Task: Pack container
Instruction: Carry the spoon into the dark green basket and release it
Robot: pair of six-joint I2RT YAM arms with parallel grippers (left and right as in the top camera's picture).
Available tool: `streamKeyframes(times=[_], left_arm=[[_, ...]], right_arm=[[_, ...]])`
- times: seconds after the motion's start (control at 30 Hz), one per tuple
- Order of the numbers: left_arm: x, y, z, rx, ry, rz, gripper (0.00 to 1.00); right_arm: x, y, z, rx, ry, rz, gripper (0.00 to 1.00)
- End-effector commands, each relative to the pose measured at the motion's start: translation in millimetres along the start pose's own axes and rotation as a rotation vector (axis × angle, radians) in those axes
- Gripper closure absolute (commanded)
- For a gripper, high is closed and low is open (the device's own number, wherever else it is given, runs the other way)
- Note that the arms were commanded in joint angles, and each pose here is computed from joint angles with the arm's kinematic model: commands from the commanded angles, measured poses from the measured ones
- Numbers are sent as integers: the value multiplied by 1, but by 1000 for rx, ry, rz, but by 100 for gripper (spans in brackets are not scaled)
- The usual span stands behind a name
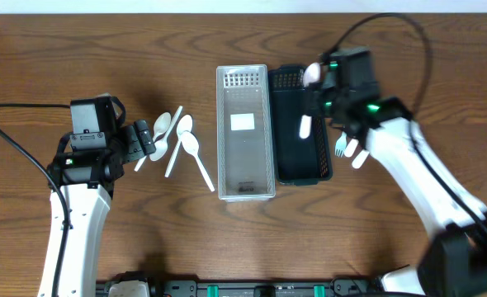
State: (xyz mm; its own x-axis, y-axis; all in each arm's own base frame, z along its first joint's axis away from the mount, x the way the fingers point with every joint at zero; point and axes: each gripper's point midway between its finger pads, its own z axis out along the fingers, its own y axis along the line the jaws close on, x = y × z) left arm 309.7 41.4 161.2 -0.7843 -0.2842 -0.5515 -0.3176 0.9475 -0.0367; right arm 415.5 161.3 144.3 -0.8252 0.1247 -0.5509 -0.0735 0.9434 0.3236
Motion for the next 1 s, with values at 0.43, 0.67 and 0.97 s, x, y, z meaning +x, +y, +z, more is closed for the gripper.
streamKeyframes(times=[0.43, 0.67, 0.97], left_arm=[[-6, 0, -4, 0, -12, -21, 2], [-6, 0, -3, 0, -11, -21, 2], [-6, 0, -3, 0, -11, -21, 2]], right_arm=[[-16, -1, -23, 92, 8, -46, 32], [-20, -106, -83, 467, -20, 138, 31], [41, -186, -35, 542, 193, 420, 30]])
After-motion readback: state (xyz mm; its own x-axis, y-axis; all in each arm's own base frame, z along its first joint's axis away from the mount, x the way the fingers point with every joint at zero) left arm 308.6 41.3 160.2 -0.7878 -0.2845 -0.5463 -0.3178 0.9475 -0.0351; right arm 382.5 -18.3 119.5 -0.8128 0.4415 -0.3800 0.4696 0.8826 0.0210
